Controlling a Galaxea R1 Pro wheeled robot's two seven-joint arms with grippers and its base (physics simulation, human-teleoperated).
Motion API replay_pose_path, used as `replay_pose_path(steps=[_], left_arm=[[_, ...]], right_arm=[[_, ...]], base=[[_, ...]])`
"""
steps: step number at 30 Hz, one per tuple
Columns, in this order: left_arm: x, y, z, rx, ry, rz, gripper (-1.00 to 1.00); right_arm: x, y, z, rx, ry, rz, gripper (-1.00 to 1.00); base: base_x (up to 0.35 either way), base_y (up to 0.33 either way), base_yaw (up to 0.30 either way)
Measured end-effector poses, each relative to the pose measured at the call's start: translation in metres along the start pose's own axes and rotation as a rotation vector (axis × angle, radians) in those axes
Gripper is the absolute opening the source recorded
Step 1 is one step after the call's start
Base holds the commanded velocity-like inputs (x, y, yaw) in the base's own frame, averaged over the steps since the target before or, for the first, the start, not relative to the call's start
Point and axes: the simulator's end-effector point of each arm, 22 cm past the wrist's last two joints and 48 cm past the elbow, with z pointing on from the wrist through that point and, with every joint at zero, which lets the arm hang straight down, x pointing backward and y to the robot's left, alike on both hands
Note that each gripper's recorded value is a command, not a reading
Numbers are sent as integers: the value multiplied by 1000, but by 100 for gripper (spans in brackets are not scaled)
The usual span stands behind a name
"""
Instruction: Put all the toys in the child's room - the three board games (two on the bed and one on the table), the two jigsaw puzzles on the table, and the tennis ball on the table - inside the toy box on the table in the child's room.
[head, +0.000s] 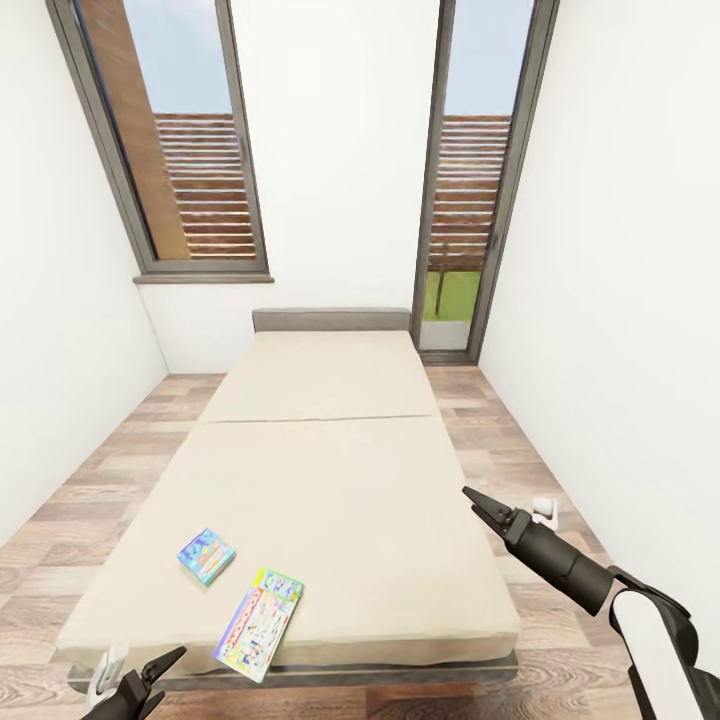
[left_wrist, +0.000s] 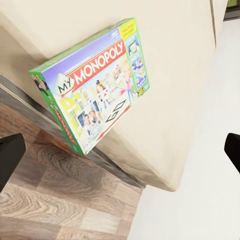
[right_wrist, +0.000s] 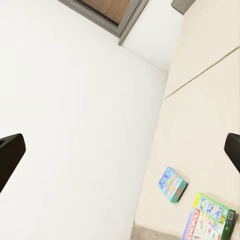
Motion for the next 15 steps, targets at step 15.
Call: replay_pose_path(steps=[15], left_arm=[[4, 18, 14, -1, 0, 0, 100]], right_arm=[[13, -20, 3, 1, 4, -1, 100]], base=[[0, 0, 0]])
